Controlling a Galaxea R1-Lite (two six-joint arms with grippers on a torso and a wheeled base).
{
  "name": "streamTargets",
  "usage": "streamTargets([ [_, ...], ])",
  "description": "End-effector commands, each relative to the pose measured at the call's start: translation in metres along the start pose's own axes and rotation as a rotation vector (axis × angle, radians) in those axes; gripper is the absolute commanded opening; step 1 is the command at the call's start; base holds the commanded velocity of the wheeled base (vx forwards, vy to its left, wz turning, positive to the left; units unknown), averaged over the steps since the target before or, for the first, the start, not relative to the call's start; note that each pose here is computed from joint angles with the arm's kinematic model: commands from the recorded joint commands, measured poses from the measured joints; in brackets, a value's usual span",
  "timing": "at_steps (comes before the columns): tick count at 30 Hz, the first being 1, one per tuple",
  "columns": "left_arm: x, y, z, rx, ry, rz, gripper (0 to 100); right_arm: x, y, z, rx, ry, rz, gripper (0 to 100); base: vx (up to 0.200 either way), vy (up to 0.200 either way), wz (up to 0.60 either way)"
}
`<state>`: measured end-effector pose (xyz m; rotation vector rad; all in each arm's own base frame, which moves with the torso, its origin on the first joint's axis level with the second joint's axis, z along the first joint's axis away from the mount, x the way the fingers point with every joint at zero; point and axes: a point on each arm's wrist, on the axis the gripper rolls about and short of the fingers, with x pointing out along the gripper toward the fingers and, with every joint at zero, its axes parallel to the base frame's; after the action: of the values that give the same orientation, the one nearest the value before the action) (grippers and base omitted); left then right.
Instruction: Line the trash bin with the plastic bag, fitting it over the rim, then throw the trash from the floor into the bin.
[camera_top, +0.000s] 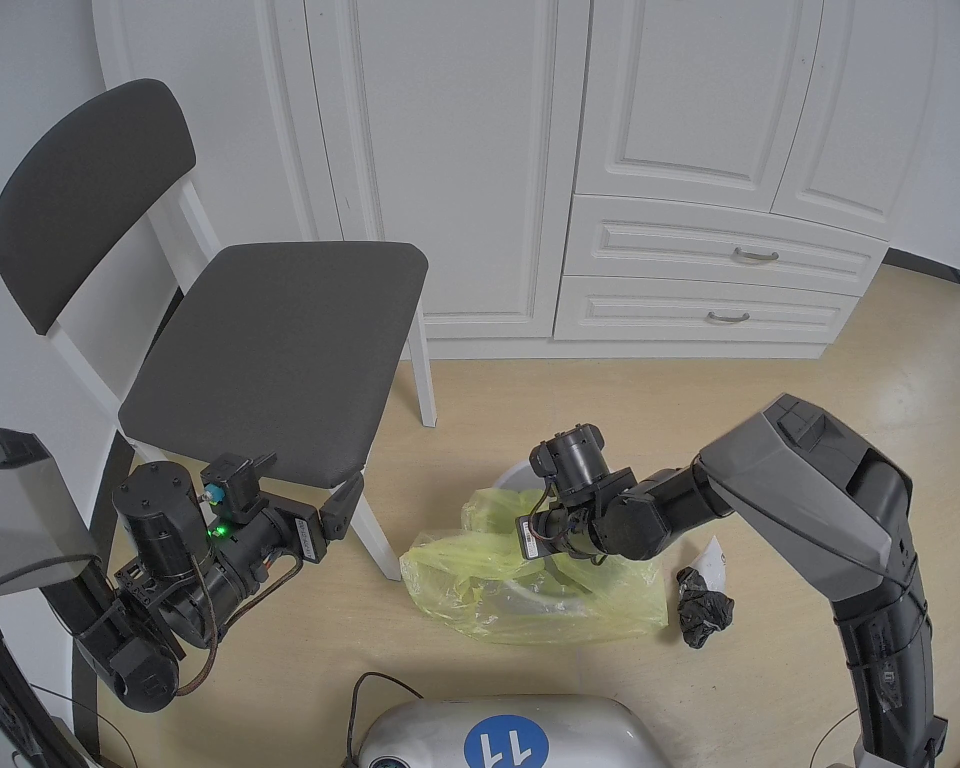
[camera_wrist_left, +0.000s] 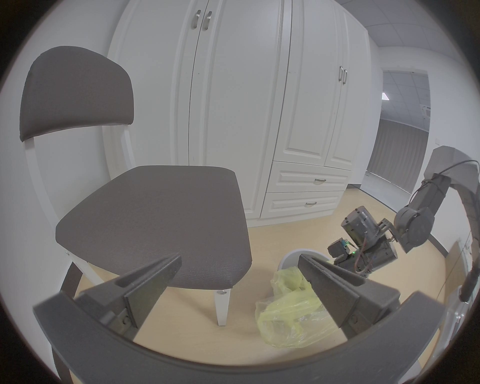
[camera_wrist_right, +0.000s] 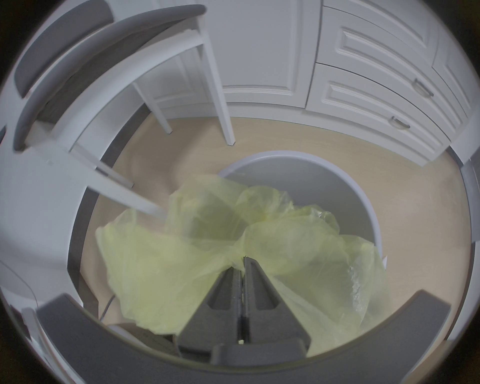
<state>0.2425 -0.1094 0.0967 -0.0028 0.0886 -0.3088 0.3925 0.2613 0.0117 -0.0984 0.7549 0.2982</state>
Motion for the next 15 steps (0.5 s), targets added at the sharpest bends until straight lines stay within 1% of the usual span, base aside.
streamTargets([
  [1, 0.001, 0.002, -0.001, -0.002, 0.001, 0.008, 100, 0.046, -0.013, -0.001, 0.049, 0.06, -0.025, 0, 0.0, 0.0, 0.0],
  [4, 0.001, 0.002, -0.001, -0.002, 0.003, 0.008, 100, 0.055, -0.021, 0.005, 0.065, 0.08, -0.048, 0, 0.0, 0.0, 0.0],
  [7, 0.003, 0.002, -0.003, 0.0, 0.009, 0.008, 100, 0.071, -0.035, 0.012, 0.093, 0.093, -0.088, 0, 0.0, 0.0, 0.0],
  [10, 0.004, 0.003, -0.003, 0.0, 0.01, 0.013, 100, 0.082, -0.044, -0.003, 0.089, 0.156, -0.123, 0, 0.0, 0.0, 0.0],
  [12, 0.004, 0.003, -0.003, 0.0, 0.01, 0.013, 100, 0.086, -0.047, -0.007, 0.087, 0.165, -0.129, 0, 0.0, 0.0, 0.0],
  [15, 0.004, 0.003, -0.003, -0.002, 0.009, 0.013, 100, 0.084, -0.049, -0.004, 0.095, 0.16, -0.13, 0, 0.0, 0.0, 0.0],
])
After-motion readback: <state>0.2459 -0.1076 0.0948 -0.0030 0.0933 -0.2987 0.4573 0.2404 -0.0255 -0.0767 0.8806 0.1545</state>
